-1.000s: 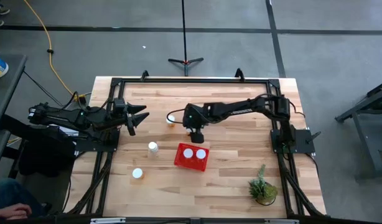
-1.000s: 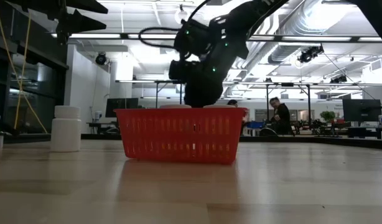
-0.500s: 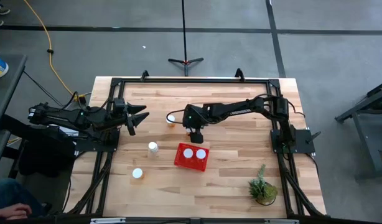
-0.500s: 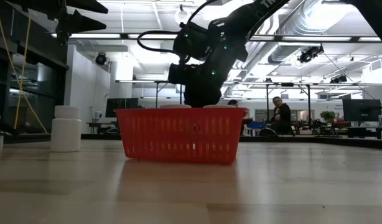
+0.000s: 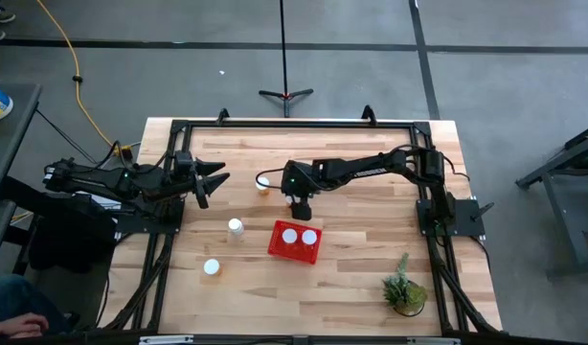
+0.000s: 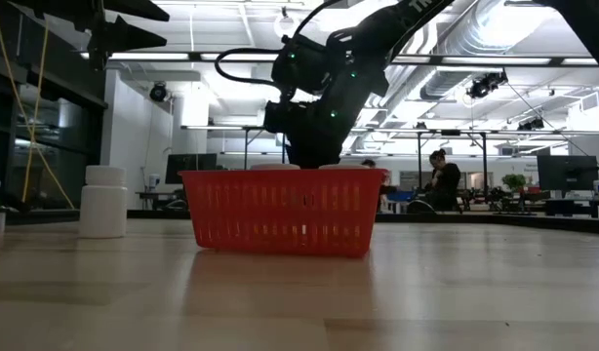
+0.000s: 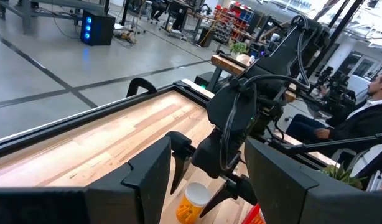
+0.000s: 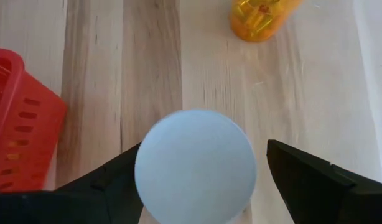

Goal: Pick and place pill bottles into a basket
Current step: Put the top right orange pill bottle into the red bin

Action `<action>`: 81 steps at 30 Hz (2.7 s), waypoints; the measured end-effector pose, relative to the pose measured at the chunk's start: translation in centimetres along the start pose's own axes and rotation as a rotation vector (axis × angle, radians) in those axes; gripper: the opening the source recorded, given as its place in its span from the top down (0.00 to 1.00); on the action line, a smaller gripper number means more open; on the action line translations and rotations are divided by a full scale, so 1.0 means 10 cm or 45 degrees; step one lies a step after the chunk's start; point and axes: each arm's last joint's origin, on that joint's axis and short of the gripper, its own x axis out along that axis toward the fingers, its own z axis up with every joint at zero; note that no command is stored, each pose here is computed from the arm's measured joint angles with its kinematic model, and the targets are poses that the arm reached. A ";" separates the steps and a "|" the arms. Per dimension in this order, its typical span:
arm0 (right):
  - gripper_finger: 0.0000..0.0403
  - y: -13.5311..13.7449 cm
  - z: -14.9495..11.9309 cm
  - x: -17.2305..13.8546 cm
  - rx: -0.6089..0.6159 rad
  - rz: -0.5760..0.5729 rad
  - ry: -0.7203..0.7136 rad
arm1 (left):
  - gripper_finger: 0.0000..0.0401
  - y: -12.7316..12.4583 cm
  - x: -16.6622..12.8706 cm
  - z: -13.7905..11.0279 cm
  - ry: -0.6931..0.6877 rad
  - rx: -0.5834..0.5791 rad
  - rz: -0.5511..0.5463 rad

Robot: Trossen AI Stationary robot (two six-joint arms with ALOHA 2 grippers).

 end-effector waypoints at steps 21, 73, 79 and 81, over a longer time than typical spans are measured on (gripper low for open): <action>0.55 0.00 0.01 0.00 0.217 0.007 -0.005 | 0.40 0.00 0.00 0.00 0.008 0.003 -0.010; 0.54 1.67 0.52 -0.38 0.187 -0.063 -0.063 | 0.40 0.00 0.00 -0.05 0.095 0.024 -0.073; 0.54 1.75 0.48 -0.30 0.187 -0.042 -0.041 | 0.40 0.00 0.00 -0.05 0.096 0.025 -0.072; 0.54 1.77 0.46 -0.30 0.178 -0.045 -0.026 | 0.40 0.00 0.00 -0.05 0.096 0.025 -0.072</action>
